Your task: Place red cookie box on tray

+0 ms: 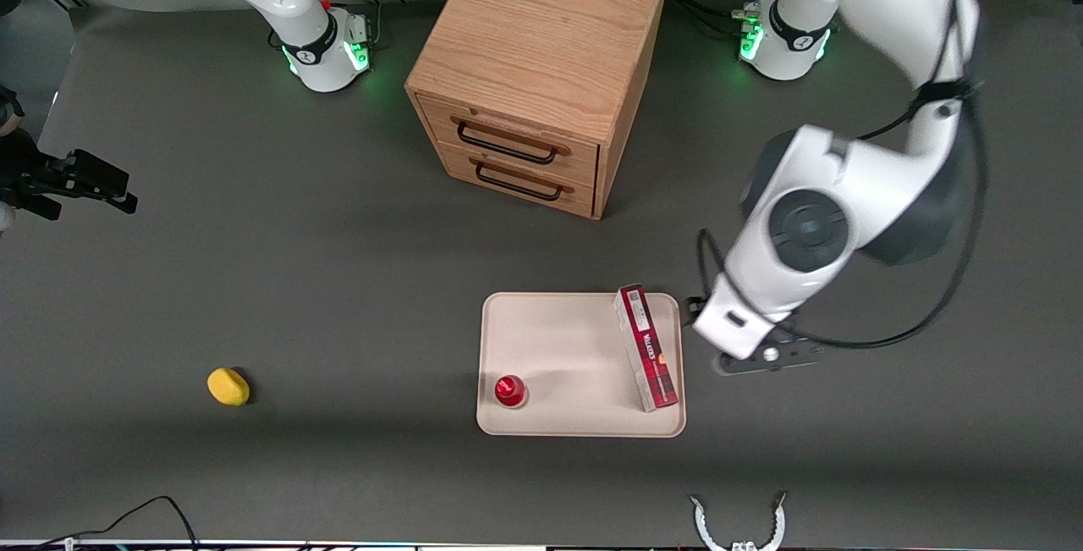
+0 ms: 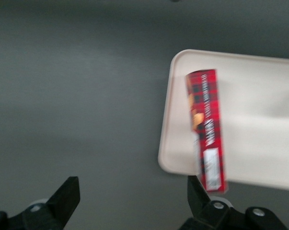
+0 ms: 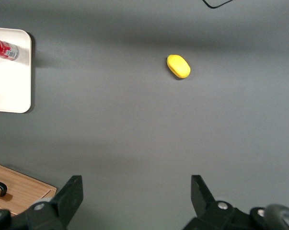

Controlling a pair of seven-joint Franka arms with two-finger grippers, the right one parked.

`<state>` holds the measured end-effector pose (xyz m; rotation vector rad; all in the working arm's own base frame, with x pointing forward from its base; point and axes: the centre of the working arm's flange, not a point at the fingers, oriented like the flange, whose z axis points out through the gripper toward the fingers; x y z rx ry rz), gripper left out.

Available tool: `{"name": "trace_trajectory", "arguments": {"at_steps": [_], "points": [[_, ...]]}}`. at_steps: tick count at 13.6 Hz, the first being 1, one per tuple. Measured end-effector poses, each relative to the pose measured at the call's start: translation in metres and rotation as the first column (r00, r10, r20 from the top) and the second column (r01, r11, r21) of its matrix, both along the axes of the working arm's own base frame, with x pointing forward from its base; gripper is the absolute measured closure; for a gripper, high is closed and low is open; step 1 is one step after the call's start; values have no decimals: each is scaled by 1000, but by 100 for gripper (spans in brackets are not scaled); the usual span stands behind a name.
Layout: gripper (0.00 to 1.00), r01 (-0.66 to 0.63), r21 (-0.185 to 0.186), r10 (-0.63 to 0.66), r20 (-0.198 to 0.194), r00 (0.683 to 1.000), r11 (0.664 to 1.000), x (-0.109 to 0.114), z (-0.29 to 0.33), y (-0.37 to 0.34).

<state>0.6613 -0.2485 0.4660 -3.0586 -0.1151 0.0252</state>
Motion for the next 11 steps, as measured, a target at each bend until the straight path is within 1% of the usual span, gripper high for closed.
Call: {"name": "trace_trajectory", "arguments": {"at_steps": [4,8,9,11], "points": [[0,95,22,-93,-63,994,995,-23,73,66],[0,160,23,-156,-127,980,987,-57,138,135],[0,179,9,-176,-132,975,984,-65,152,155],[0,221,-45,-225,-130,966,974,-79,169,200]]}}
